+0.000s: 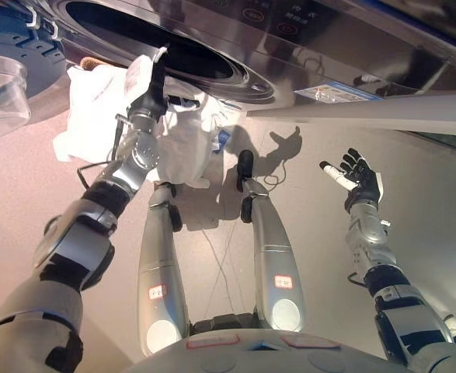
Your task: Put the clothes in the basket into the washing machine.
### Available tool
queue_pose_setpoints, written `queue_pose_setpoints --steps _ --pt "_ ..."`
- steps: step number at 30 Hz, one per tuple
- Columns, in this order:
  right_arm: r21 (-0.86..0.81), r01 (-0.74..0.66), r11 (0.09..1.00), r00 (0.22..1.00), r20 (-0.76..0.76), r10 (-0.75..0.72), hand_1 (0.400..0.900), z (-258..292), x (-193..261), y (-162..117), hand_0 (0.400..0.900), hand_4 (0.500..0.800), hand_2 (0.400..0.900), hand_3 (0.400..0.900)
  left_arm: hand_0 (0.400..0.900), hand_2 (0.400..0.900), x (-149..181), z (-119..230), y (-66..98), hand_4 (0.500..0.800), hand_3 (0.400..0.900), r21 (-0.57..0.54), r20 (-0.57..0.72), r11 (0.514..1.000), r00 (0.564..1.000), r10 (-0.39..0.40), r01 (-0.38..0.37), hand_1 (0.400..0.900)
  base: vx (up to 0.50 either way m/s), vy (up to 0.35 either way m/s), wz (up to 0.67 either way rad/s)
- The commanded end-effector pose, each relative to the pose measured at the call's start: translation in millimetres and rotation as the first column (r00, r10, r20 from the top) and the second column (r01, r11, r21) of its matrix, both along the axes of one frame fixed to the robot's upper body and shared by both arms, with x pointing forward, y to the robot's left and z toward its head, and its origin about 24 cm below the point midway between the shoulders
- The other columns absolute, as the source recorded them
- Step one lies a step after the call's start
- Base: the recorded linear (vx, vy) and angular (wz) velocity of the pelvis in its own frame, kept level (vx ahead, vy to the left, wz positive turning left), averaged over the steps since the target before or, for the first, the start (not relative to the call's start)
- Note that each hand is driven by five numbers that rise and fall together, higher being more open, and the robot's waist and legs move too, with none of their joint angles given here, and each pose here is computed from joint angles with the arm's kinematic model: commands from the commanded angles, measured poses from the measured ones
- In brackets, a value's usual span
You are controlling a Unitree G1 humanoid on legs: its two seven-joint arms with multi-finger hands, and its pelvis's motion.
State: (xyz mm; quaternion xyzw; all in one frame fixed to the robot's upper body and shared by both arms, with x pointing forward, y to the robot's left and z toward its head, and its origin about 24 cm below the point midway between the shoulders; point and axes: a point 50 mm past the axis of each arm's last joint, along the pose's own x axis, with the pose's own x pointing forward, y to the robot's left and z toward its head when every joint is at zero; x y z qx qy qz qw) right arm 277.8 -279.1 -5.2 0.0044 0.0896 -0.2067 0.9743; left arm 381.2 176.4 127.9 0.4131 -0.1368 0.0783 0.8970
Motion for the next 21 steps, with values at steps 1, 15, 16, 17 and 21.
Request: queue_pose_setpoints --steps 1,15,16,17,21 --pt "-0.071 0.12 0.99 0.992 -0.035 -0.122 0.9 -14.1 -42.3 -31.7 0.9 0.8 0.9 0.9 0.9 0.9 -16.9 -19.9 -4.3 0.8 0.9 -0.196 0.043 0.98 0.999 -0.02 0.028 0.9 0.008 -0.031 0.05" --pt "0.018 0.152 0.988 0.975 -0.17 -0.147 0.9 -50.1 -63.9 -20.0 0.9 0.8 0.9 0.9 0.9 0.9 -75.0 -130.4 22.6 0.8 0.9 -0.551 -0.33 0.808 0.944 0.018 -0.208 0.9 0.022 -0.027 0.08" --pt "0.021 0.151 0.988 0.972 -0.182 -0.145 0.9 -52.4 -64.8 -19.2 0.9 0.8 0.9 0.9 0.9 0.9 -77.2 -135.6 23.1 0.8 0.9 -0.54 -0.354 0.813 0.935 0.018 -0.22 0.9 0.033 -0.019 0.06" --pt "0.021 0.151 0.988 0.971 -0.194 -0.144 0.9 -54.5 -65.9 -18.5 0.9 0.8 0.9 0.9 0.9 0.9 -79.7 -140.1 23.4 0.8 0.9 -0.536 -0.374 0.813 0.927 0.015 -0.229 0.9 0.034 -0.021 0.07" --pt "0.021 0.127 0.992 0.959 -0.259 -0.117 0.9 -64.9 -71.0 -14.6 0.9 0.8 0.9 0.9 0.9 0.9 -91.5 -157.3 28.4 0.8 0.9 -0.532 -0.45 0.802 0.893 0.003 -0.27 0.9 0.041 -0.01 0.06"
